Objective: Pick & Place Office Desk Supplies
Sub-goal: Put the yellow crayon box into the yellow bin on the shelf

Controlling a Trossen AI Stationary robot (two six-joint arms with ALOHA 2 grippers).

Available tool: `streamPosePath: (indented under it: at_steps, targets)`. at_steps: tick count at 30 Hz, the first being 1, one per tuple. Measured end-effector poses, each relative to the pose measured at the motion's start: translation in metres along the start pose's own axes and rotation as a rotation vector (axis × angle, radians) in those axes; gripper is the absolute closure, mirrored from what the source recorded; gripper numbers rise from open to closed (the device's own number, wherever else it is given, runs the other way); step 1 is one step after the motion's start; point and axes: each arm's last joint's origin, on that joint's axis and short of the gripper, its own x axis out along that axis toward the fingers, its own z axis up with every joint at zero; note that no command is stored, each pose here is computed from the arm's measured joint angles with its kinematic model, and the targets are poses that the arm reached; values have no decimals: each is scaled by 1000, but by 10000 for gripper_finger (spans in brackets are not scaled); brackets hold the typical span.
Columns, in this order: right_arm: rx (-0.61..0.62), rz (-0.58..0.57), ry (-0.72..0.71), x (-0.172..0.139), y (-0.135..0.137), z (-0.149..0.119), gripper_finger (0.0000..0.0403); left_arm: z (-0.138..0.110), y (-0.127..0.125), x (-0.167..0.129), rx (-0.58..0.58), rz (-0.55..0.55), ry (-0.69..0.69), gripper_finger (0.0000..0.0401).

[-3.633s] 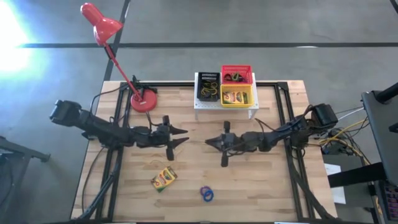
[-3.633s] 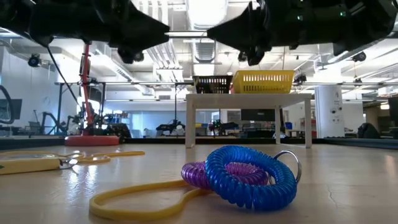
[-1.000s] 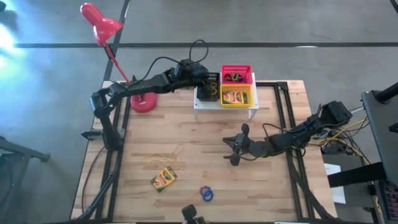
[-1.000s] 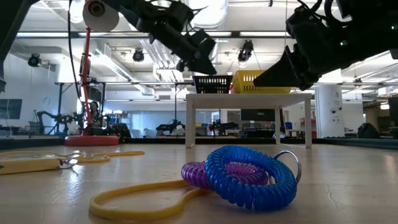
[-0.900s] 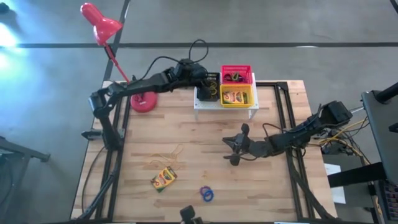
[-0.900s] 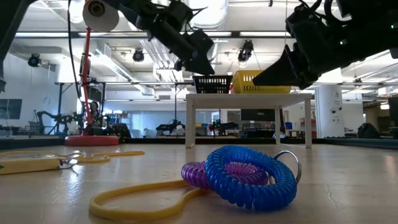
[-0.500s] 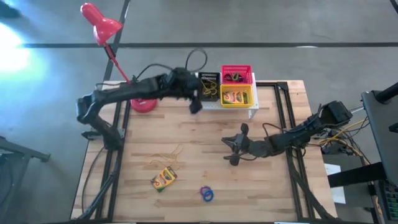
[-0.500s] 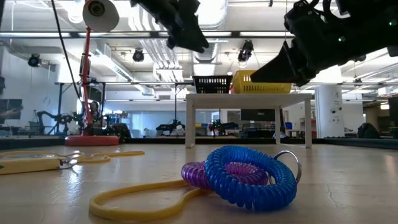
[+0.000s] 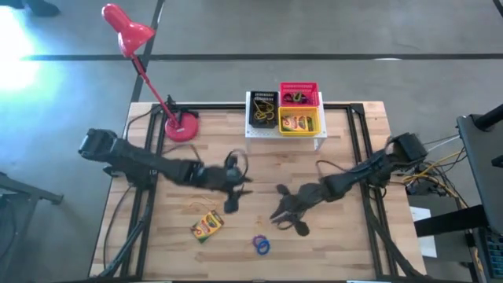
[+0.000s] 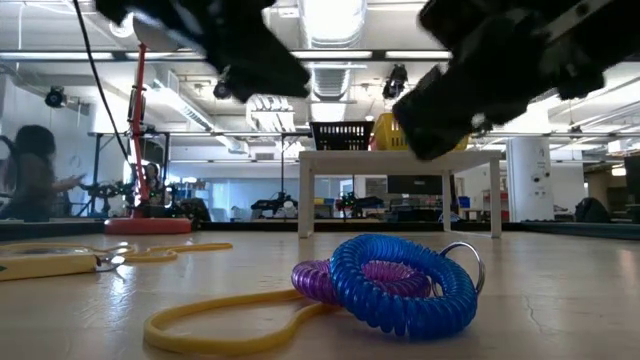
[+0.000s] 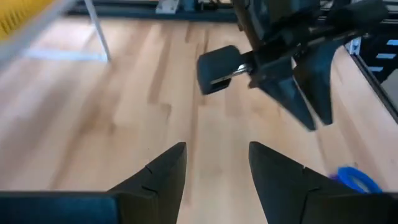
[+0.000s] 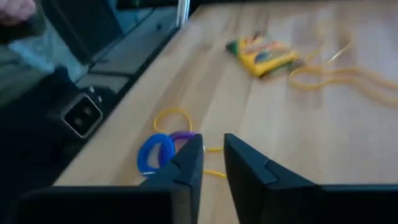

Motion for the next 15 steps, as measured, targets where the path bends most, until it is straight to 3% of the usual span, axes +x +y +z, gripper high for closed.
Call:
streamPosePath:
  at_steps: [6,11,15]
  targets:
    - [-50,-42,165,38,-12,8,269,-47,-33,-11,-133,88,73,224]
    - [-28,-136,336,52,-27,26,245,-79,-48,-35,-343,126,332,225]
    - [-95,-257,381,54,-31,40,247,-102,-70,-64,-502,172,500,225]
